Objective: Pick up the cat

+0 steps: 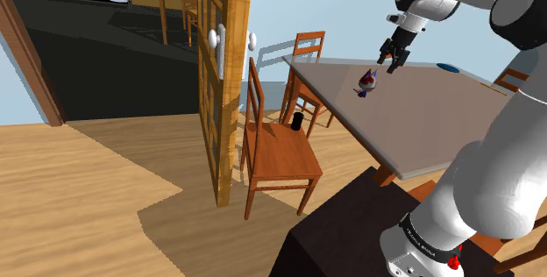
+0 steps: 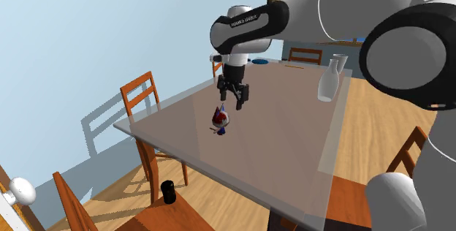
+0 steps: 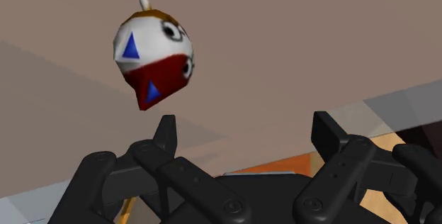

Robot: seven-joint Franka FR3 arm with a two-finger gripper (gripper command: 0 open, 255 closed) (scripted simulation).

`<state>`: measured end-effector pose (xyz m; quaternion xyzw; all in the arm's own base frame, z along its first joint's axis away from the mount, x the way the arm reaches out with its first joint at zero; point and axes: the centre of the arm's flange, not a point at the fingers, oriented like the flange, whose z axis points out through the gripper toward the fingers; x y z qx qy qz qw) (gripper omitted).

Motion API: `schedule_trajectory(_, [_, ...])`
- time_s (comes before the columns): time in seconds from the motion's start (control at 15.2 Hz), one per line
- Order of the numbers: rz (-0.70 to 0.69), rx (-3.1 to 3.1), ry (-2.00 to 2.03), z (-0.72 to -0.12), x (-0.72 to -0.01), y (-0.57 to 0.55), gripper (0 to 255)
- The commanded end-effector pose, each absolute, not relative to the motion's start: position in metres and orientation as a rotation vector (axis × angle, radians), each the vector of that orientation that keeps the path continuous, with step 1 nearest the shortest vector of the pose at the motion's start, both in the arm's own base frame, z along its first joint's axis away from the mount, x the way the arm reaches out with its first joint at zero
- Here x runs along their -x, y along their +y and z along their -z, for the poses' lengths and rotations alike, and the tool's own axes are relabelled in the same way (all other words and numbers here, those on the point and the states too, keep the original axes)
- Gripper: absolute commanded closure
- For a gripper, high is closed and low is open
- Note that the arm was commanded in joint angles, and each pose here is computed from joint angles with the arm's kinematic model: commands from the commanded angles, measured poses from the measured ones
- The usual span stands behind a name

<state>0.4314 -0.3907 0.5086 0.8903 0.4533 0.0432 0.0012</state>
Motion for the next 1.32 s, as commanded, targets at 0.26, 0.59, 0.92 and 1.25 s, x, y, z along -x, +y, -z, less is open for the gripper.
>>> schedule_trajectory(0.26, [-0.141, -2.644, 1.664, -0.495, -0.487, -0.443, 0])
schedule_trajectory(0.59, [-0.141, -2.625, 1.691, -0.472, -0.495, -0.449, 0])
schedule_trajectory(0.92, [-0.141, -2.625, 1.691, -0.453, -0.495, -0.449, 0])
schedule_trajectory(1.25, [-0.141, -2.625, 1.691, -0.453, -0.495, -0.449, 255])
